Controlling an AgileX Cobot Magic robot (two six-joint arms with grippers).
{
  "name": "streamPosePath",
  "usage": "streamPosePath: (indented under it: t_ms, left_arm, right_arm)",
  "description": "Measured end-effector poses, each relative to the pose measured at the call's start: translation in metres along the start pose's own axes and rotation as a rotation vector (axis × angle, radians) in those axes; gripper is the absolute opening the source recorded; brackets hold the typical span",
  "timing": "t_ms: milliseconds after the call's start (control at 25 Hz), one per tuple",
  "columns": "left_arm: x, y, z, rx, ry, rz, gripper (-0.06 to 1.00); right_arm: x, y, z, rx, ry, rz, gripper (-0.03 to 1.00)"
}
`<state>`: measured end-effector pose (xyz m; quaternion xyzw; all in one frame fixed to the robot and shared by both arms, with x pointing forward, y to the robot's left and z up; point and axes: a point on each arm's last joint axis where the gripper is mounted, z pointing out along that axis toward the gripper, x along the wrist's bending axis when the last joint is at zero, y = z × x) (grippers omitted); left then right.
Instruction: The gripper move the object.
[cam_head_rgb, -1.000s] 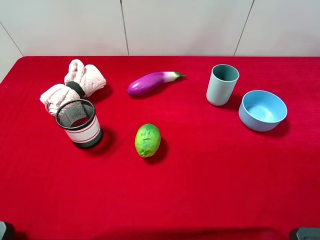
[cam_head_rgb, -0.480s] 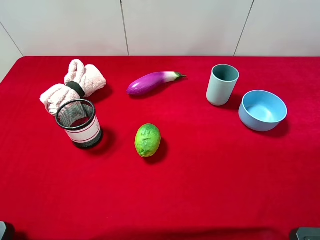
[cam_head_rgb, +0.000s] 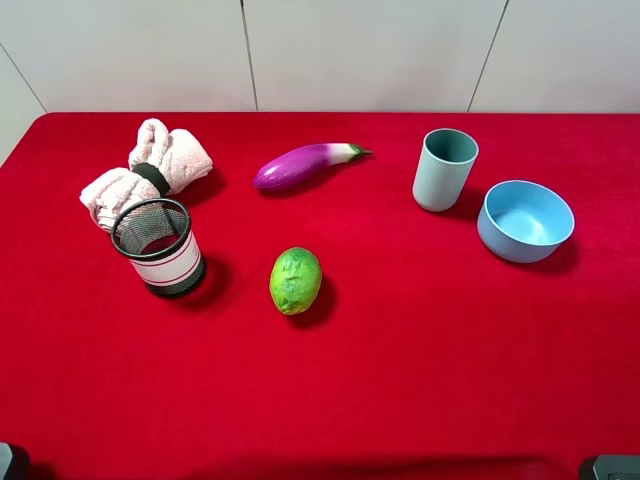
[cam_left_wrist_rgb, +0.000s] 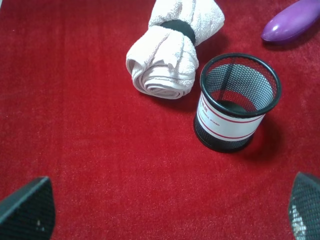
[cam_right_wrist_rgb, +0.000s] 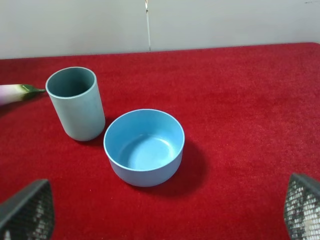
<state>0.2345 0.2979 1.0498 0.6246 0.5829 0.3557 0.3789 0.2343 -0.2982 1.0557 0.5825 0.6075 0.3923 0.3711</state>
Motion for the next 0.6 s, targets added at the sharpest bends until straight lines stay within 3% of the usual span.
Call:
streamPosePath:
  t_ms: [600]
  left_arm:
    - [0.0, 0.0, 0.0, 0.0, 0.0, 0.0, 0.92]
  right_arm:
    - [0.0, 0.0, 0.0, 0.0, 0.0, 0.0, 0.69]
